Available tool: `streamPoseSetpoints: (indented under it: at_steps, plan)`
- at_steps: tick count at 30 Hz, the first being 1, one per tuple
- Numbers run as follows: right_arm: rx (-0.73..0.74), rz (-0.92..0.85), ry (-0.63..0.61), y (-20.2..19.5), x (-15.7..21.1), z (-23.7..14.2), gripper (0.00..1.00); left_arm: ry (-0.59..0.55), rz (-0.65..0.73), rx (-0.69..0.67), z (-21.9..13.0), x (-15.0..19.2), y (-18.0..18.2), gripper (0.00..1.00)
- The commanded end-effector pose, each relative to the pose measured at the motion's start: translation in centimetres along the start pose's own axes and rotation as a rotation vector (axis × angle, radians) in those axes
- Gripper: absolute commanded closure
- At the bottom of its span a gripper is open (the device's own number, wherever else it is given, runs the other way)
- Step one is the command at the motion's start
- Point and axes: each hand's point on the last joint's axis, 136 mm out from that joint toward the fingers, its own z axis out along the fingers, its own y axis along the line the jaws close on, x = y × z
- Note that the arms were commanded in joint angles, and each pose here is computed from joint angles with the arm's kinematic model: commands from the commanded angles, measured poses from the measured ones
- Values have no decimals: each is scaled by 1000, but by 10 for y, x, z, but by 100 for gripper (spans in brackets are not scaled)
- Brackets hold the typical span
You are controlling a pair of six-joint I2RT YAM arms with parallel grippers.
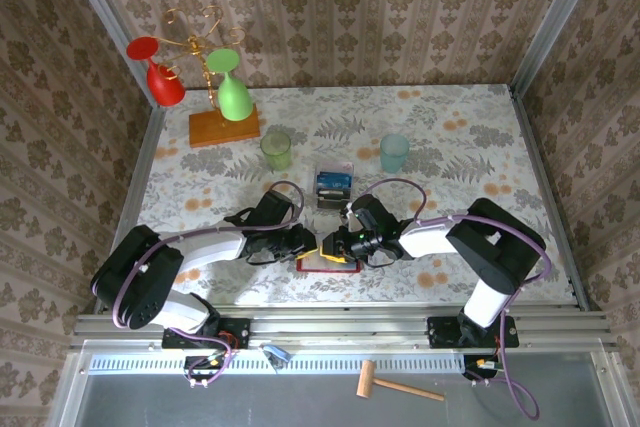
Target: Take the credit cards out of the card holder
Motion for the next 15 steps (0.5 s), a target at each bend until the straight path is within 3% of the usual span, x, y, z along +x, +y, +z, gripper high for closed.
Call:
streamPoseSetpoints:
  at_steps: [1, 15]
  plan:
    - [14, -29, -9, 10, -1, -14, 70, -16, 28, 42, -3, -6, -18, 77]
    - [94, -61, -159, 12, -18, -83, 68, -5, 62, 88, -4, -11, -39, 78]
